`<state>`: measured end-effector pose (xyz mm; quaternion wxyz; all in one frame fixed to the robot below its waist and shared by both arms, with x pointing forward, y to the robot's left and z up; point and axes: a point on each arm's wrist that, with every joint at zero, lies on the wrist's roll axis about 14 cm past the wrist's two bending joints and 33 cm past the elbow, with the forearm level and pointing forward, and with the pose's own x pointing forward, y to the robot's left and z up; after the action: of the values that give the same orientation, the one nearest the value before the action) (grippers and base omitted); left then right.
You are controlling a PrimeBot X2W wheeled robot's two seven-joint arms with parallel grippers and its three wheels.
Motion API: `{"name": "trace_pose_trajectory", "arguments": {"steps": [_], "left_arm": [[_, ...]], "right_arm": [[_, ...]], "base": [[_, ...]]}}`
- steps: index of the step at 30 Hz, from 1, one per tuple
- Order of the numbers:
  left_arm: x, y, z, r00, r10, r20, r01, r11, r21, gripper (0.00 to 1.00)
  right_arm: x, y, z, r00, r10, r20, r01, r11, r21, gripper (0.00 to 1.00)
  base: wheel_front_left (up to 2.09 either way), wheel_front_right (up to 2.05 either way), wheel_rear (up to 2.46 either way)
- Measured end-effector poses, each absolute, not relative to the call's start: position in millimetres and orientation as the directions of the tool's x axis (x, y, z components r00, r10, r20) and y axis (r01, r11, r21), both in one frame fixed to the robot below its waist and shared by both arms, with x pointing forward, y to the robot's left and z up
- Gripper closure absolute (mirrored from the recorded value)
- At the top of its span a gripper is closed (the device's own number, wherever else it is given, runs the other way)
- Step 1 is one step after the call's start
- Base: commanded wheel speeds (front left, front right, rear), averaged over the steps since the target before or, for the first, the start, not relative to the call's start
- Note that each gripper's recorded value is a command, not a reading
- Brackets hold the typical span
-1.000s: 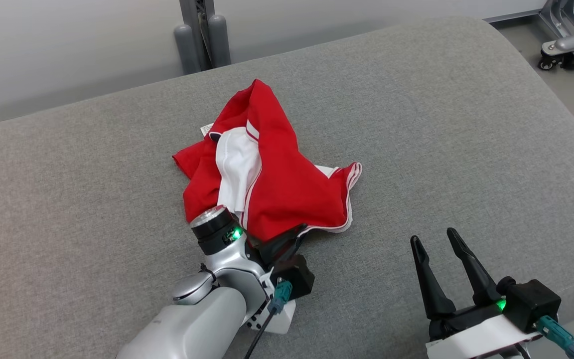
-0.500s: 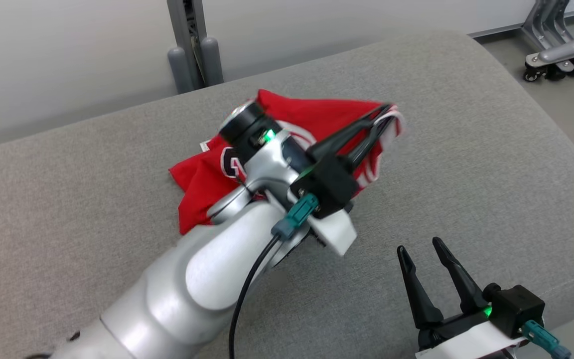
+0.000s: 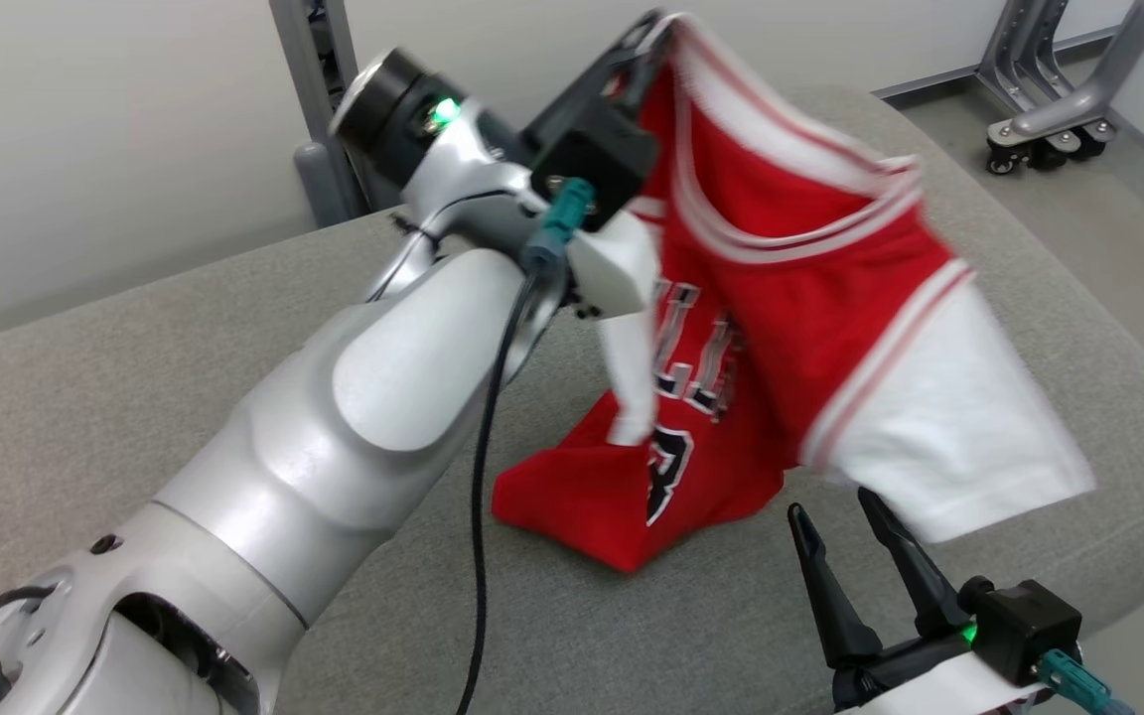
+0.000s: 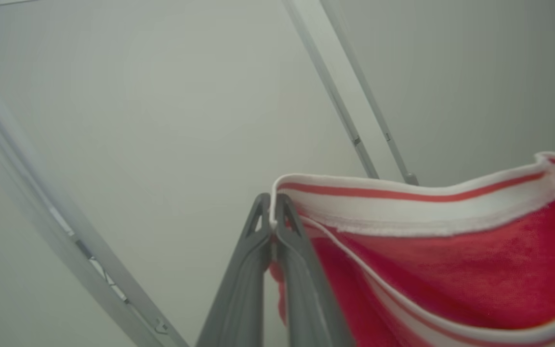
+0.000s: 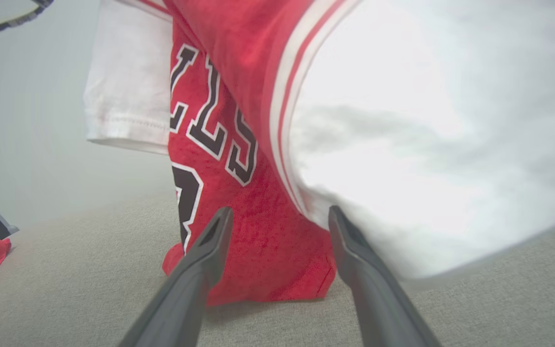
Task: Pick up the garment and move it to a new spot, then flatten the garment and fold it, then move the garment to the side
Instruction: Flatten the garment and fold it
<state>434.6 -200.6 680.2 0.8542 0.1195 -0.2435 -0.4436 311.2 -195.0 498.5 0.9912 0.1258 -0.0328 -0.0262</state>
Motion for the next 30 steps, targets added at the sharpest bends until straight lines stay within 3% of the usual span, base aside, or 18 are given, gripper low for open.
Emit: {"name": "trace_pose_trajectory", "arguments": {"steps": [5,12,20,29,30], "left_arm": [[484,-145,596,0.705,-0.701,0.109,0.632,0.691,0.351,1.0],[519,-38,514,0.878,-0.473,-0.073,0.471,0.828,0.305,1.0],[536,65,507,0.973,-0.23,-0.026,0.228,0.935,0.272,1.0],[523,122,489,0.996,-0.083,-0.037,0.089,0.965,0.246,1.0],[521,125,490,0.997,-0.074,-0.03,0.079,0.967,0.242,0.91]], "right_arm": [[316,-191,491,0.998,-0.044,0.036,0.033,0.967,0.253,0.0],[330,-172,484,1.0,0.023,0.015,-0.026,0.965,0.261,0.0],[340,-158,479,0.997,0.071,0.002,-0.069,0.962,0.264,0.0],[341,-159,479,0.997,0.071,0.001,-0.069,0.963,0.262,0.0],[341,-159,479,0.997,0.072,0.0,-0.07,0.962,0.262,0.0]], "base": [[0.0,0.0,0.0],[0.0,0.0,0.0],[0.0,0.0,0.0],[0.0,0.0,0.0],[0.0,0.0,0.0]]}}
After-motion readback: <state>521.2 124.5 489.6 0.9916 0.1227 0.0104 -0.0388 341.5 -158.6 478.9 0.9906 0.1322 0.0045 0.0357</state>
